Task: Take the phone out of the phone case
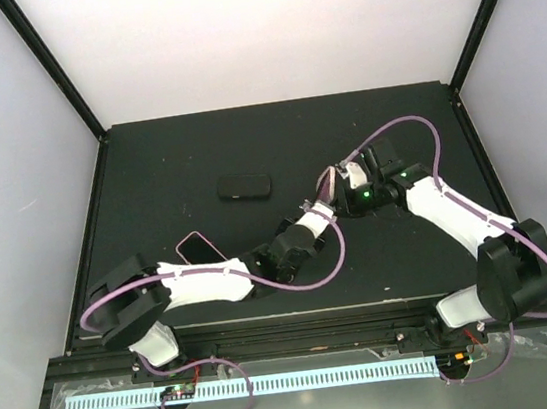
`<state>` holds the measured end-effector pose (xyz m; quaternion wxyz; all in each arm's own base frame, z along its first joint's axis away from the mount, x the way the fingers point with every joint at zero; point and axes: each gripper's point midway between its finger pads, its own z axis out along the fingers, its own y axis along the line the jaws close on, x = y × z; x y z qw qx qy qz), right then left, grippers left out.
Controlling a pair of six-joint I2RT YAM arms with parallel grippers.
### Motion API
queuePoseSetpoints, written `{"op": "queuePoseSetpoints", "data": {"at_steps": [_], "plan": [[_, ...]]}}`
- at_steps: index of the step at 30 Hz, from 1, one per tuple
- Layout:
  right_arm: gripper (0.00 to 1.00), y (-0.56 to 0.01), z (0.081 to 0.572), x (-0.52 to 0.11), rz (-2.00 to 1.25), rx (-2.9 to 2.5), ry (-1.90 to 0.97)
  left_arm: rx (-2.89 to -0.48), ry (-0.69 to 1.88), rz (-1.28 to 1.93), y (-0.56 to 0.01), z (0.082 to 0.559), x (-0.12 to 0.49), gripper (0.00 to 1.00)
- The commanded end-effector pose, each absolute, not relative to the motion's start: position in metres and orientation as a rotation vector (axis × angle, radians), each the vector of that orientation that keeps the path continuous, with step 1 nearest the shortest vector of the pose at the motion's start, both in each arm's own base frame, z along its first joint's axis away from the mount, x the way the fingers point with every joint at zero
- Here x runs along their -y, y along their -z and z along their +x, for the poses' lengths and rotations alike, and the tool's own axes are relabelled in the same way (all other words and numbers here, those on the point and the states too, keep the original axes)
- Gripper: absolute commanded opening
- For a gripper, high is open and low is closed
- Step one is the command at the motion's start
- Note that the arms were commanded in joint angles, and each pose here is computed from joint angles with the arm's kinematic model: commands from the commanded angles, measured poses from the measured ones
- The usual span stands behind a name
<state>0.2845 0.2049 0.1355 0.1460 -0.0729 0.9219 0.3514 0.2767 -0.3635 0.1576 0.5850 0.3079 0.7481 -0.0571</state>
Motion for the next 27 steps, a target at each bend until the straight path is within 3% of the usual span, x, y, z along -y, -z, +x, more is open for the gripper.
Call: {"op": "queuePoseSetpoints", "data": {"at_steps": [1, 16, 20, 27], "plan": [[0.01, -0.108, 0.317, -0.131, -0.072, -2.659, -0.485, -1.810, 0.030, 0.535, -0.171, 0.281, 0.309, 0.02], [0.01, -0.134, 0.335, -0.097, -0.197, -2.576, -0.298, -1.827, 0.217, 0.548, -0.177, 0.222, 0.289, 0.02], [0.01, -0.136, 0.342, -0.069, -0.349, -2.621, -0.300, -1.833, 0.232, 0.574, -0.178, 0.208, 0.284, 0.01], [0.01, -0.117, 0.358, 0.006, -0.277, -2.782, -0.258, -1.832, 0.263, 0.598, -0.179, 0.194, 0.279, 0.01]]}}
